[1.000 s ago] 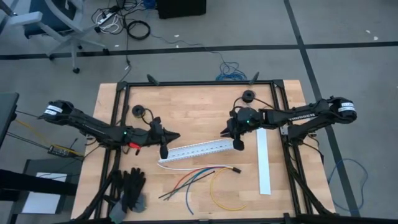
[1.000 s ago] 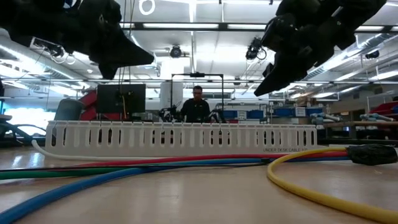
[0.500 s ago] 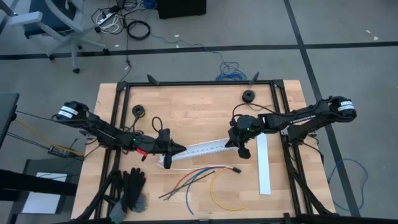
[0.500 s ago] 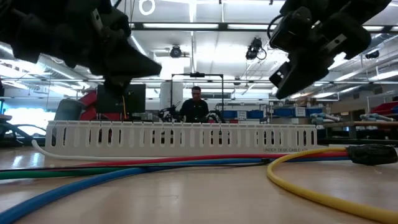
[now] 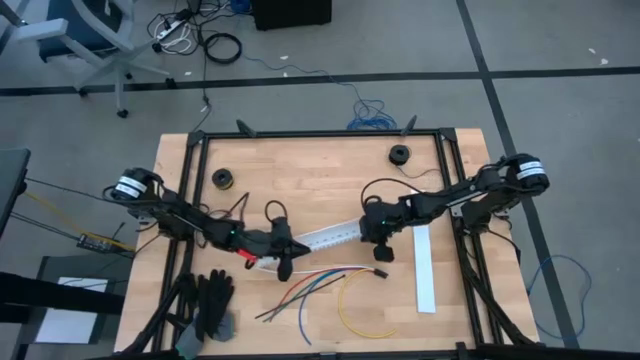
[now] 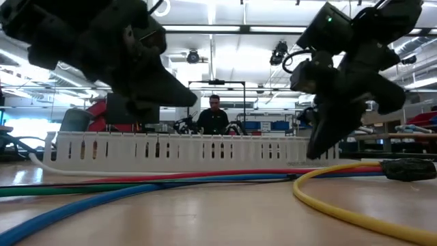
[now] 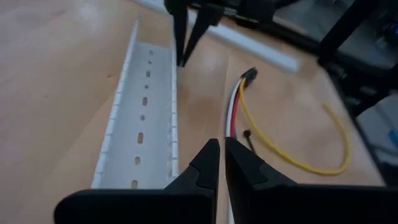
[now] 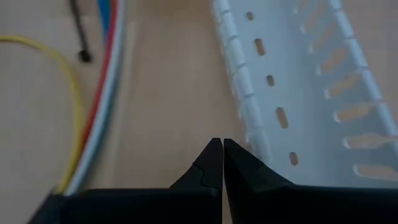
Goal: Ziptie cables
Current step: Adjust the white cable duct
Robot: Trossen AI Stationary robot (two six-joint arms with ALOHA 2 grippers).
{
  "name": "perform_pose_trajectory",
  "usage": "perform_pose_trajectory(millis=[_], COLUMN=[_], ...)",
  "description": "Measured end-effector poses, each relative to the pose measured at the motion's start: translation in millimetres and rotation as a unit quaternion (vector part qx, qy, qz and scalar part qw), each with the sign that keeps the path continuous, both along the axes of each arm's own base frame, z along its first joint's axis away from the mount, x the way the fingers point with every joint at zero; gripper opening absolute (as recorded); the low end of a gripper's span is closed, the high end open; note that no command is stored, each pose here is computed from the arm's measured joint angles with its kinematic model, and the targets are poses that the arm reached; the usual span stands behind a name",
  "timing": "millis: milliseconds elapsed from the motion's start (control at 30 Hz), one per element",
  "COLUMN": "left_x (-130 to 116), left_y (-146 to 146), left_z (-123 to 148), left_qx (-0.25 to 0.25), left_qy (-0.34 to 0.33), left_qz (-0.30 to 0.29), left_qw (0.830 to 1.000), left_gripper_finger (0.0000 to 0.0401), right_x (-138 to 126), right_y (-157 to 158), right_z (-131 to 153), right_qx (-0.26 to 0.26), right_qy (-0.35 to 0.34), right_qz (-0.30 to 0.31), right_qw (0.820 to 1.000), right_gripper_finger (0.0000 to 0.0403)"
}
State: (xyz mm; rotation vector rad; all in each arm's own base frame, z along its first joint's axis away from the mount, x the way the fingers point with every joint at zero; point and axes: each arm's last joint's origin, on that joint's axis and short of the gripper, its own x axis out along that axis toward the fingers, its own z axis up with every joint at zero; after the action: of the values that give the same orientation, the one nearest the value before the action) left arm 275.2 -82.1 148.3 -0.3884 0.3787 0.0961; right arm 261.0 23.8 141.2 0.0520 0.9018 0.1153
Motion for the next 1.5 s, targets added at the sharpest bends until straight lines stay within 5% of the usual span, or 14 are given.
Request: perform_pose_trajectory(millis=[267, 533, 867, 1500], left_x=[8.5, 6.7, 0.0, 4.3], left_y=[5.8, 1.1, 3.3, 51.6], left_z=[1.9, -1.4, -11.9, -15.0], left_qx=[0.030, -0.038, -0.069, 0.065], left_qy=[0.039, 0.067, 0.133, 0.144], left_qz=[0.029, -0.032, -0.011, 0.123], left_qw=[0.998, 0.997, 0.989, 0.980], left_gripper_finger=[0.0000, 0.0000, 0.0000, 0.0000], right_x=[12.1, 12.7, 13.2, 12.4], right_y=[-9.1, -16.5, -16.9, -53.0], right_z=[10.9, 11.3, 11.9, 11.4], right_qx=[-0.024, -0.014, -0.014, -0.077], right_qy=[-0.085, -0.087, -0.091, -0.089], right_qz=[-0.001, -0.006, -0.007, -0.080], right_qw=[0.996, 0.996, 0.996, 0.990], right_gripper_finger=[0.0000, 0.0000, 0.0000, 0.0000])
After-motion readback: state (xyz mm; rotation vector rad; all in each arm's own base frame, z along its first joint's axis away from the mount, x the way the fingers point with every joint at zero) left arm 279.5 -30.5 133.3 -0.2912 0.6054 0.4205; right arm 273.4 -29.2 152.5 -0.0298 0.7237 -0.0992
